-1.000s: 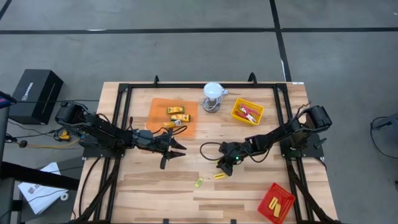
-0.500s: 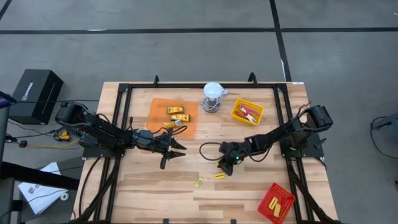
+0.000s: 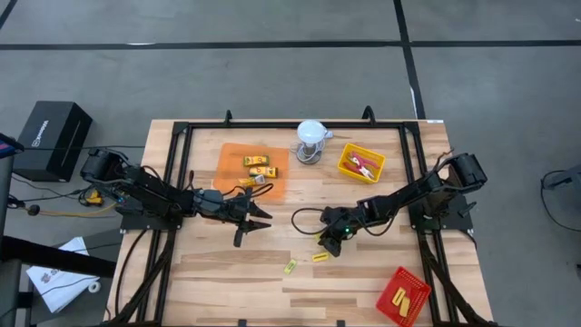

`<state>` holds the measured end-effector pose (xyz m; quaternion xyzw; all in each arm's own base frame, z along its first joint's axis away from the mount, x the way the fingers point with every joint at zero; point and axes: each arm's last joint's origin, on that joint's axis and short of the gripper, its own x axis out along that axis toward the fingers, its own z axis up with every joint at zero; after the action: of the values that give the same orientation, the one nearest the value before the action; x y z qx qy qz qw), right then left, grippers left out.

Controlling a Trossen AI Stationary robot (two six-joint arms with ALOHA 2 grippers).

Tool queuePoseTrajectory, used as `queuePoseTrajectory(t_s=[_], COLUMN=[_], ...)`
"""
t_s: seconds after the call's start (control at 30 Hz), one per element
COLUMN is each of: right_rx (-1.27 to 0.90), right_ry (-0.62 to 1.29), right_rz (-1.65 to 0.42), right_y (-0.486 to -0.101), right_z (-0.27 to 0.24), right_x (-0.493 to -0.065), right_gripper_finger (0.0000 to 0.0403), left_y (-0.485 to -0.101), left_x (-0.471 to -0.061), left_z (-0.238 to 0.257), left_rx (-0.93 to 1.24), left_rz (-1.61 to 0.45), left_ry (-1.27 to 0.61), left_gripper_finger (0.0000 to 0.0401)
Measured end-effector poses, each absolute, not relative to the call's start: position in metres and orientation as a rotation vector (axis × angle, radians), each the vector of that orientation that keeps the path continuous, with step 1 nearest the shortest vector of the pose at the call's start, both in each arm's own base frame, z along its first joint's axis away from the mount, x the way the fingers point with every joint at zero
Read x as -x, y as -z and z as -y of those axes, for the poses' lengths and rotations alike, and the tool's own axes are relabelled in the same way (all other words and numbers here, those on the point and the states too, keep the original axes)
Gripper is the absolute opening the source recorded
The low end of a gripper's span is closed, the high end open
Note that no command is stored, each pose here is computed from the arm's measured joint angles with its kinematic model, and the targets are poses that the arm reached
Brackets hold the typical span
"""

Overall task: Pick & Place School Supplies
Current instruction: Put the yellow eraser into the red bin

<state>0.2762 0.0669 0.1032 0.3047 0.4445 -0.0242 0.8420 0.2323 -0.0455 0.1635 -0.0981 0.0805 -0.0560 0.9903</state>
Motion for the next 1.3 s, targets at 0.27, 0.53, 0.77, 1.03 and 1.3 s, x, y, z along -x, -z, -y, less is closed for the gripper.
queuePoseTrajectory(t_s=[0.27,0.53,0.77,1.03,1.3], right_rx=[-0.647,-0.645,-0.641,-0.728,-0.714], right_ry=[0.041,0.040,0.060,0.064,0.078], right_rz=[-0.943,-0.943,-0.947,-0.847,-0.839], right_y=[-0.103,-0.103,-0.096,-0.086,-0.085], right_z=[-0.064,-0.059,-0.056,-0.048,-0.043], right_x=[-0.277,-0.278,-0.271,-0.257,-0.256], right_gripper_finger=[0.0145,0.0145,0.0147,0.0148,0.0112], left_y=[-0.164,-0.164,-0.164,-0.164,-0.164], left_x=[-0.232,-0.232,-0.232,-0.232,-0.232], left_z=[0.046,0.046,0.046,0.046,0.046], left_rx=[0.202,0.203,0.203,0.203,0.203], left_rz=[-0.164,-0.165,-0.164,-0.164,-0.161], left_ry=[0.131,0.138,0.138,0.140,0.141], left_gripper_finger=[0.0117,0.0117,0.0117,0.0117,0.0117])
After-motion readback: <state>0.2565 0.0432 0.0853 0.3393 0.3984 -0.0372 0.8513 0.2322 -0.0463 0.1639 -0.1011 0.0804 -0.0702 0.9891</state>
